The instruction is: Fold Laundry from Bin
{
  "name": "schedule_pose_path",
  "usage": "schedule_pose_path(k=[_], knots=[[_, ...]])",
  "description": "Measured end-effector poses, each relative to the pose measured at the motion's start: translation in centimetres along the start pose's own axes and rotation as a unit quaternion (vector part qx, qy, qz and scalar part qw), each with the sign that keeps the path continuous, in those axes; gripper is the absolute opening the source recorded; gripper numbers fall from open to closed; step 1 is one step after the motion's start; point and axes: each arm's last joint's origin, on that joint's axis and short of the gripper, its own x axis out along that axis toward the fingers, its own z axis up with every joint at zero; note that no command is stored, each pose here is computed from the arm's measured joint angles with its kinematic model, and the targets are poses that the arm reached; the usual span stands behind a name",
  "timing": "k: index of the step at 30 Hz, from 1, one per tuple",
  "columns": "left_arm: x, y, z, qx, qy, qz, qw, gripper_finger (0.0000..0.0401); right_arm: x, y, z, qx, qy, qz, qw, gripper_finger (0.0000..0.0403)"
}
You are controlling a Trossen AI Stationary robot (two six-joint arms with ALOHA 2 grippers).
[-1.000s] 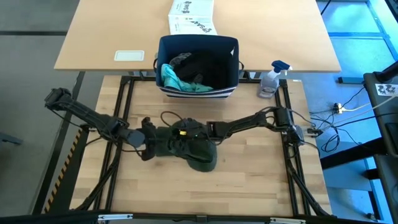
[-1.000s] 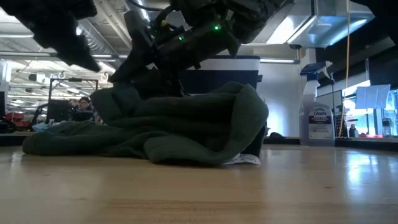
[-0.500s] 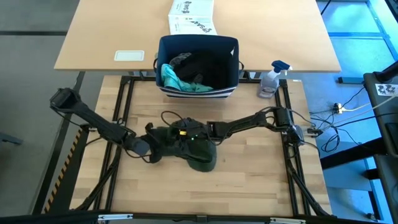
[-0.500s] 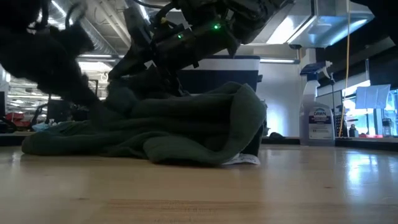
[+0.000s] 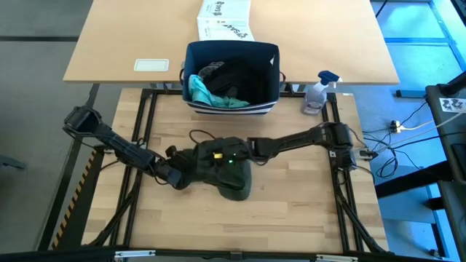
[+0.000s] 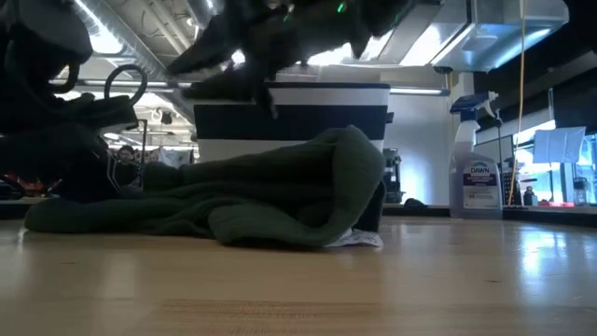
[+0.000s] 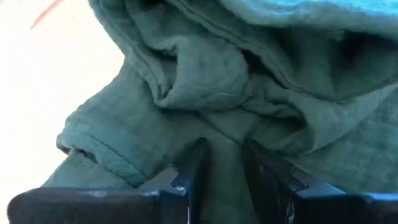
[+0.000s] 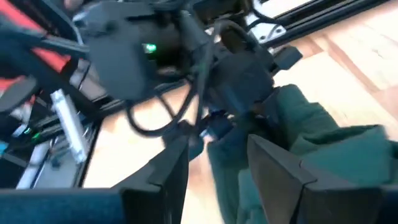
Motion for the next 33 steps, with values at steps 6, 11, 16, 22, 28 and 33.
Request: schedule_pose_path(k=[6, 11, 16, 22, 28, 33], knots=[[-3.3, -1.1, 3.5, 0.029, -0.004, -0.064, 0.998, 0.0105, -5.3, 3.3, -0.6, -0.105, 0.119, -0.113, 0.981, 0.0165], [-7.3, -1.1, 7.4, 0.070, -0.049, -0.056, 0.995, 0.0105, -6.2, 2.4, -5.1, -0.150, 0.175, -0.249, 0.941, 0.0165], [-8.4, -0.7, 10.7, 0.064, -0.152, -0.015, 0.986, 0.0105, -6.7, 0.1, -8.9, -0.132, 0.173, -0.309, 0.926, 0.0165], [-5.1, 1.3, 13.9, 0.053, -0.163, -0.011, 0.985, 0.0112, -8.1, -0.5, -10.0, -0.111, 0.103, -0.274, 0.950, 0.0165], [-0.1, 4.5, 15.2, 0.020, -0.091, -0.054, 0.994, 0.0145, -8.8, -0.6, -10.1, -0.115, 0.097, -0.278, 0.949, 0.0165], [3.0, 5.5, 14.6, 0.019, -0.023, -0.094, 0.995, 0.0152, -8.8, -0.6, -10.0, -0.116, 0.092, -0.282, 0.948, 0.0165]])
